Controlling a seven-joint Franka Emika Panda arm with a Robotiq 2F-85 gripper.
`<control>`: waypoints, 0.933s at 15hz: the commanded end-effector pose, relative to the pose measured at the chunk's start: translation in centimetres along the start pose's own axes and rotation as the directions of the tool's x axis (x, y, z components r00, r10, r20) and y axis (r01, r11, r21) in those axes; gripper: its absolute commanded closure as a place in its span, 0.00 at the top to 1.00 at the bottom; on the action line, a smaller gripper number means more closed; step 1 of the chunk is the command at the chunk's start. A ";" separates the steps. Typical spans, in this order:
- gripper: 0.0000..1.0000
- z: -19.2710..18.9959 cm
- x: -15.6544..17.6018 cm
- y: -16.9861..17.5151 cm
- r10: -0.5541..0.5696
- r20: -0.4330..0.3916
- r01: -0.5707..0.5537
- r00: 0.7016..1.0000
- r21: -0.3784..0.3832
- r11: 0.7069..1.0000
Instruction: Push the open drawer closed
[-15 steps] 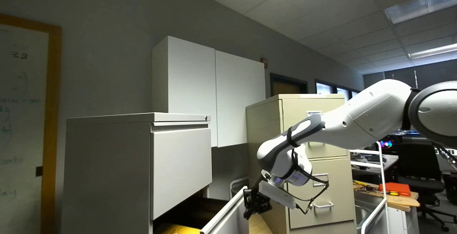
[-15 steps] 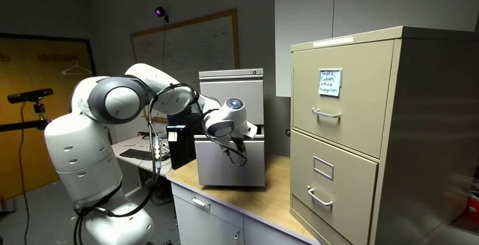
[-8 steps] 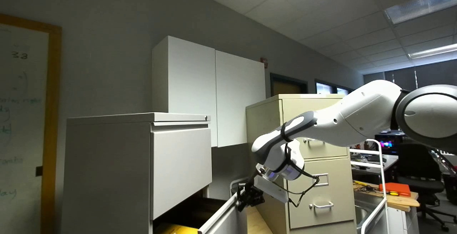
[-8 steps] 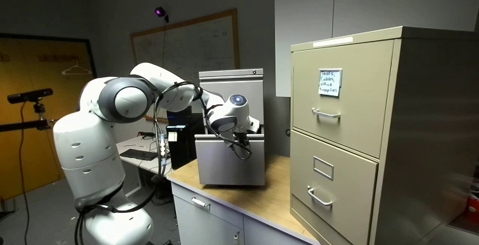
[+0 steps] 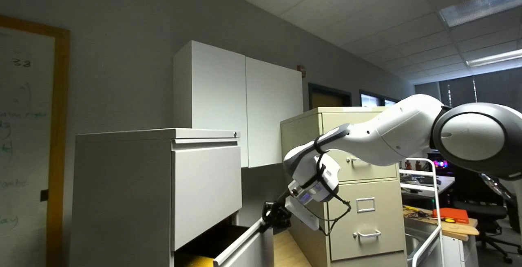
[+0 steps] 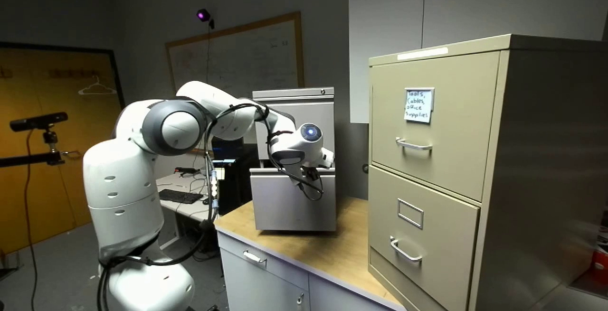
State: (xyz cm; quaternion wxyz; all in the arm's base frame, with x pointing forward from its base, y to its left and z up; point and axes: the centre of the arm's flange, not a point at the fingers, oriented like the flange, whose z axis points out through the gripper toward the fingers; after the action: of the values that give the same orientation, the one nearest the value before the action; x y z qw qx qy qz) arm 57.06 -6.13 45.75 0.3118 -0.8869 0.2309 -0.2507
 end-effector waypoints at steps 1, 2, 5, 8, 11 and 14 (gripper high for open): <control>0.08 2.4 3.5 -2.6 -0.020 -0.009 0.021 1.000 0.132 0.991; 0.08 3.1 3.9 -2.7 -0.020 -0.002 0.020 1.000 0.149 0.989; 0.08 5.2 5.2 -3.8 -0.041 0.025 0.036 0.999 0.182 0.983; 0.08 6.9 6.4 -5.7 -0.075 0.049 0.064 0.996 0.188 0.980; 0.05 8.7 7.4 -7.3 -0.112 0.064 0.098 0.992 0.190 0.977; 0.05 10.5 8.1 -8.3 -0.146 0.078 0.129 0.986 0.194 0.972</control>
State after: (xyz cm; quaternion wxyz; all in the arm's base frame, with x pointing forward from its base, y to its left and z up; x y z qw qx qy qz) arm 67.61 -2.52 44.55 0.3666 -0.8825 0.1552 -0.2506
